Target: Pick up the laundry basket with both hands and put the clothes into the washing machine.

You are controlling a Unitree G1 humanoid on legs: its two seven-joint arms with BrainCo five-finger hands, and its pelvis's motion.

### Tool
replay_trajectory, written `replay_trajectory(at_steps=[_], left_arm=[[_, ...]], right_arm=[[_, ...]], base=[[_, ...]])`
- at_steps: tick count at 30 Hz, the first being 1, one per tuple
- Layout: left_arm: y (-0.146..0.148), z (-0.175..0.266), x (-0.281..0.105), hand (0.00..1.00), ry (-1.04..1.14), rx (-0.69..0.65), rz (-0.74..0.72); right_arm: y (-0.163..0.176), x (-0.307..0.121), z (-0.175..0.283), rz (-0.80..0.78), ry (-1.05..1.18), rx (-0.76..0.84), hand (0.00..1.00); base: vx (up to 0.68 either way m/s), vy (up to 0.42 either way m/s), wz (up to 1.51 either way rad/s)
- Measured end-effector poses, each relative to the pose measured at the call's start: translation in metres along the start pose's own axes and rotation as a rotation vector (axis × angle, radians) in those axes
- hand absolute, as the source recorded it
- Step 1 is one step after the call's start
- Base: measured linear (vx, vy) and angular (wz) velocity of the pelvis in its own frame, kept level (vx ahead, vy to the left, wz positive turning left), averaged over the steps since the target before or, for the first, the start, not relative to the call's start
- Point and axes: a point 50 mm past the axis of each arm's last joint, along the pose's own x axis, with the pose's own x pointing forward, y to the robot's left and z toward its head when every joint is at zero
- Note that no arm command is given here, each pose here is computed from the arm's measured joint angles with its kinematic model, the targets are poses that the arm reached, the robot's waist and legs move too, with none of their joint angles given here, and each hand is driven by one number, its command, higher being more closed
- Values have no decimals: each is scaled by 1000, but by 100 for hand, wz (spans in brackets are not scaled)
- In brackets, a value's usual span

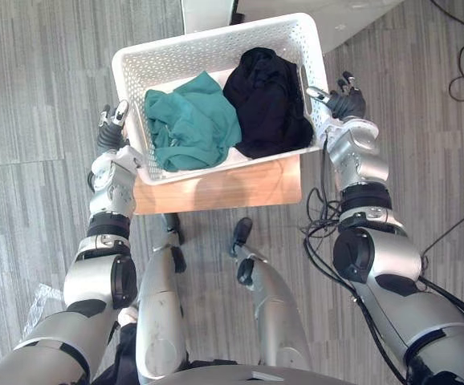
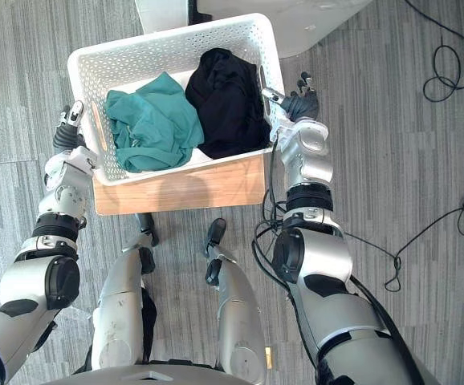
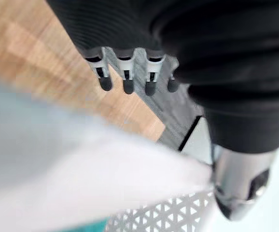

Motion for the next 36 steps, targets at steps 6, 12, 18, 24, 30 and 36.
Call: replay_trajectory(at_steps=[6,12,18,24,30,36], left_arm=[[-2,23,6,0,-21,298,-104],[-47,54,16,0,-91,591,-288],[-41,82,17,0,-100,925,-358],[-25,83,16,0,-54,1095,-369],[-20,70,15,100,-41,1061,-341],[-15,67,15,100,-64,1080,-273]], right_arm=[[-1,2,6,32,1,-138,0],[2,3,9,79,0,-225,0],[11,3,13,156,-11,-311,0],[18,-1,31,198,-95,-379,100],[27,-3,39,198,-142,-369,100],[32,-6,42,191,-155,-349,100]], base=[[10,-8,1],[4,-1,-1],[22,-1,-16],[38,17,-18],[17,2,-3],[5,-1,0]])
